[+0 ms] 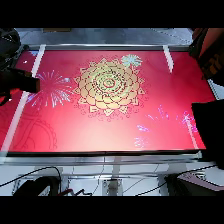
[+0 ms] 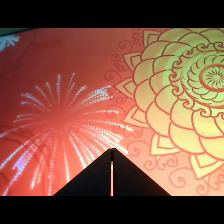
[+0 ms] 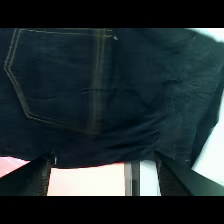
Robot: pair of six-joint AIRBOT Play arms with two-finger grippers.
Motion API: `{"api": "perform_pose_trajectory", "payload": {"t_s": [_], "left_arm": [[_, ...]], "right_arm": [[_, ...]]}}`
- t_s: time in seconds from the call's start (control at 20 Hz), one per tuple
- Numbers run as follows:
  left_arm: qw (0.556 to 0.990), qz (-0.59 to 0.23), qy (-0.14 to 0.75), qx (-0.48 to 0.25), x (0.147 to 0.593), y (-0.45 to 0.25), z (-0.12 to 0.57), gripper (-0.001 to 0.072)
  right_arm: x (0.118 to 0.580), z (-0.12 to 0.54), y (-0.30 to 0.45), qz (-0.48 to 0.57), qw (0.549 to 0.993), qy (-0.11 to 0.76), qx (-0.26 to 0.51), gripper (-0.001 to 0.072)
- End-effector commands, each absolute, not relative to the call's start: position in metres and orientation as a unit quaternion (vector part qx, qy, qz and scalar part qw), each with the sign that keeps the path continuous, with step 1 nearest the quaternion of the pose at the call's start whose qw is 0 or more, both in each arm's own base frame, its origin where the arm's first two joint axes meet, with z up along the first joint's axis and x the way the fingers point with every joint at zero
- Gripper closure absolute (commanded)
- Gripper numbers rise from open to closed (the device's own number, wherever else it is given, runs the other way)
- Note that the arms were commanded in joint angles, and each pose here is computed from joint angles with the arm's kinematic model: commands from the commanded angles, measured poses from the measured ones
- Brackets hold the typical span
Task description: Fold the clothes and pants, and hang the long-sleeved shirts on hangers.
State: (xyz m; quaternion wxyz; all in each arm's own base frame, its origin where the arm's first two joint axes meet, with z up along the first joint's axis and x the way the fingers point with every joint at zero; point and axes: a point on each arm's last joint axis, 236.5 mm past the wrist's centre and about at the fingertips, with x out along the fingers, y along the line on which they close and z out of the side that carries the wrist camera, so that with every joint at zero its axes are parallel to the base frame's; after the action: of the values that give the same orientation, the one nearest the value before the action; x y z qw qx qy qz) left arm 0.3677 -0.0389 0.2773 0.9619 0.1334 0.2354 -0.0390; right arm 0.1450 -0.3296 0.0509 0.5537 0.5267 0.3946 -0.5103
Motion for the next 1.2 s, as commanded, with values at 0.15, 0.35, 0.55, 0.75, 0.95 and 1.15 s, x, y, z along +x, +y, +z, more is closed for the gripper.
{"api": "perform_pose_trajectory", "payload": {"t_s": [0.15,0.35,0.55,0.75,0.95,1.15], "left_arm": [[0.962,-0.039,0.237,0.133,0.368,-0.039,0.277,0.0697],[0.962,-0.039,0.236,0.134,0.368,-0.039,0.277,0.0697],[0.962,-0.039,0.237,0.134,0.368,-0.039,0.277,0.0697],[0.962,-0.039,0.237,0.134,0.368,-0.039,0.277,0.0697],[0.962,-0.039,0.237,0.134,0.368,-0.039,0.277,0.0697],[0.962,-0.039,0.237,0.134,0.368,-0.039,0.277,0.0697]], "right_arm": [[0.154,0.05,-0.316,-0.449,0.601,0.456,0.478,0.026],[0.22,0.051,-0.261,-0.334,0.657,0.505,0.449,0.0679],[0.296,0.053,-0.159,-0.178,0.723,0.577,0.335,0.0679],[0.345,0.062,-0.025,-0.006,0.782,0.6,0.17,0.0678],[0.358,0.09,0.082,0.105,0.836,0.539,0.003,0.0679],[0.353,0.104,0.093,0.067,0.854,0.514,-0.044,0.0679]]}}
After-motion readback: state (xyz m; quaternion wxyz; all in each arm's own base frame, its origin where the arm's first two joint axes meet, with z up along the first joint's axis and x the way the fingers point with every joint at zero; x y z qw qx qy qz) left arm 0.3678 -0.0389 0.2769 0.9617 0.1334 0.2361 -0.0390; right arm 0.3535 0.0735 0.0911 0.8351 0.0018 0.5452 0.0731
